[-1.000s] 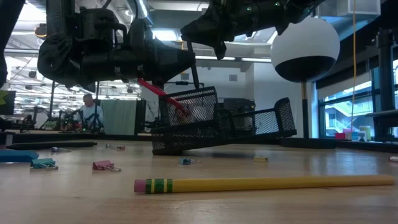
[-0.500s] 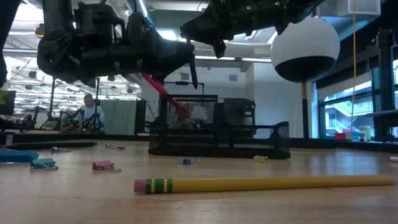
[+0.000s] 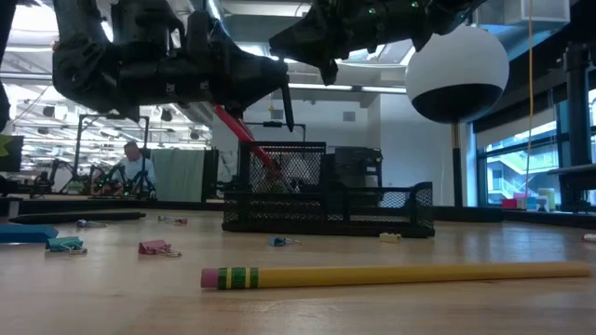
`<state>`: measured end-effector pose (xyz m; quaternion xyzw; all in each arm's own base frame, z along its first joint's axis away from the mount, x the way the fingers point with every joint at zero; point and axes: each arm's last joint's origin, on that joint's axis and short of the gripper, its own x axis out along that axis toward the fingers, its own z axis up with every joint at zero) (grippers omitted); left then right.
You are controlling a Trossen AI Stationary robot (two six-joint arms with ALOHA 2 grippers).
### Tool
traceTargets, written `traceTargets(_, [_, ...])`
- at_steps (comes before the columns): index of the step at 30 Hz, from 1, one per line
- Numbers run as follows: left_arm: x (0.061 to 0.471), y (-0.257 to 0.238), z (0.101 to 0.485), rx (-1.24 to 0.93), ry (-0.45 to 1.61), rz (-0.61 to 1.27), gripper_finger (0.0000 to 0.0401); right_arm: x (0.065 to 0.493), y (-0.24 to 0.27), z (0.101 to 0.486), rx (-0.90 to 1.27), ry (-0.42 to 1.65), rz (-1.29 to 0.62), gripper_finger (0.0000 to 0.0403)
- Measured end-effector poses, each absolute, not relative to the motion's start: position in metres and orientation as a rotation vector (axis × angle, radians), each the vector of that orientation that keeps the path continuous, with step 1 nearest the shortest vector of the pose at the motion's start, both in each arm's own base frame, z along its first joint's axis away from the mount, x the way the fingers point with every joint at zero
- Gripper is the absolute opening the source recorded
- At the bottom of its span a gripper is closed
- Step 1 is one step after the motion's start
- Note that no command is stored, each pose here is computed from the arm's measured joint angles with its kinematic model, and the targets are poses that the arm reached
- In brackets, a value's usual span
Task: Pick and place office supplies into organizer
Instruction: Put the black pen into the black desk organizer
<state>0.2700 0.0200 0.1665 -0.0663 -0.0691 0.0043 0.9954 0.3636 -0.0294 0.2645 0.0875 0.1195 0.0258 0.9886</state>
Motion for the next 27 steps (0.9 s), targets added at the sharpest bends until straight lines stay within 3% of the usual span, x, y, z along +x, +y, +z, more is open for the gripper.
traceTargets(19, [0.23,0.018,0.207,-0.047,0.115,0.07,0.013,0.364,-0.03,0.265,0.169,0.232,0.03,0.0058])
traceTargets(27, [0.208,0.017,0.195,-0.103,0.113,0.08,0.013,0.363,-0.031,0.262,0.122,0.264,0.014,0.0061])
